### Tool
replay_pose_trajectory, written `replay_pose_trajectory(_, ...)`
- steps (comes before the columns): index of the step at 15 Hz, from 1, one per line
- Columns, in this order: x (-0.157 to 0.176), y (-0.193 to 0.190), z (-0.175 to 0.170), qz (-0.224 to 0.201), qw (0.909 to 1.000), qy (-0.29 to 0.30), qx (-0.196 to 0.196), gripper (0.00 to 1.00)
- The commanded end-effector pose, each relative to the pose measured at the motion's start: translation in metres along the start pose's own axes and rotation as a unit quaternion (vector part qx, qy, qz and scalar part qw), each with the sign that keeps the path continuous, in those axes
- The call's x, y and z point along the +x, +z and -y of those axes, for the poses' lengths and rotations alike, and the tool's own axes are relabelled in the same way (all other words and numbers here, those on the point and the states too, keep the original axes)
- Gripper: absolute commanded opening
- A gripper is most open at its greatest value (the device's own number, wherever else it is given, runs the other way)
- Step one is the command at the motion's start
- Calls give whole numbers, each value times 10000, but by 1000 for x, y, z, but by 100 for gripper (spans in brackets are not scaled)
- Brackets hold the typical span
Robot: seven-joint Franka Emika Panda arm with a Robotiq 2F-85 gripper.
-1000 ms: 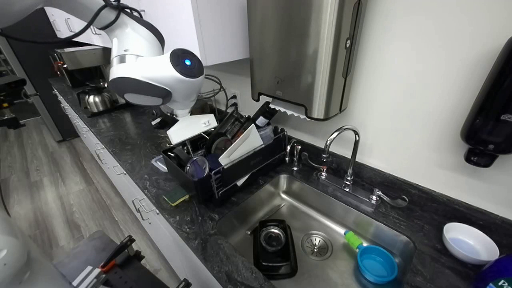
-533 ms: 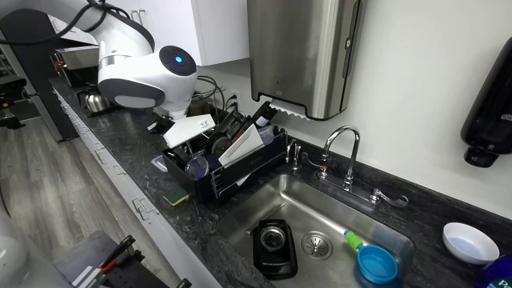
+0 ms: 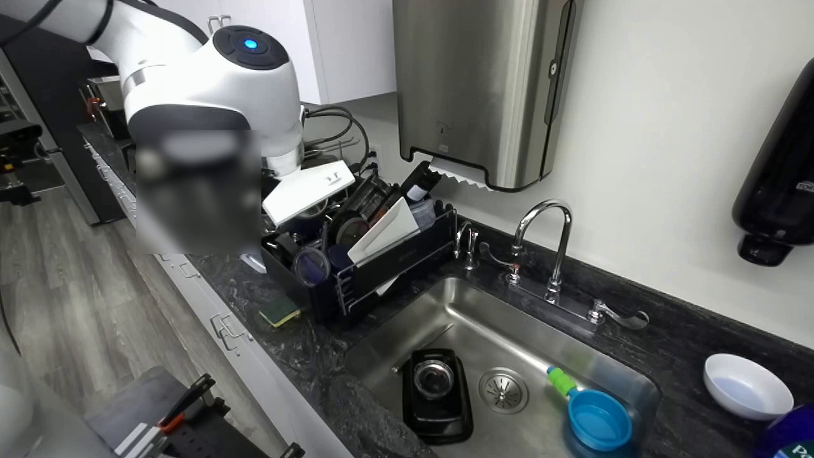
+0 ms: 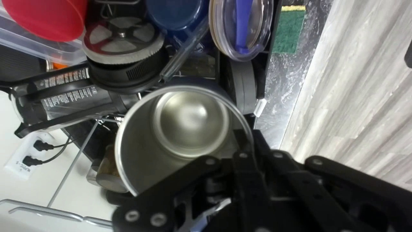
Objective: Take the cup from the kitchen holder and put it in the sink
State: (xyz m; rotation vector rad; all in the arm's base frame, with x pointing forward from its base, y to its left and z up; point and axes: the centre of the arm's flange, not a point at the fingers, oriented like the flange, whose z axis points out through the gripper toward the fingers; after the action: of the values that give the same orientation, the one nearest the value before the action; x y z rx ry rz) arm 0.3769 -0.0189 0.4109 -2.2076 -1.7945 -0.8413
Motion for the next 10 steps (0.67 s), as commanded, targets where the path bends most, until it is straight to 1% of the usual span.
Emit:
replay_pose_trajectory(1,-1,-16,7,253,9996,55,-151,2)
replay_pose_trajectory(6,-4,-29,7,359,9991,116,-188,2)
replay_pose_trajectory(10,-3,-39,8,336,9990,123,-284,2)
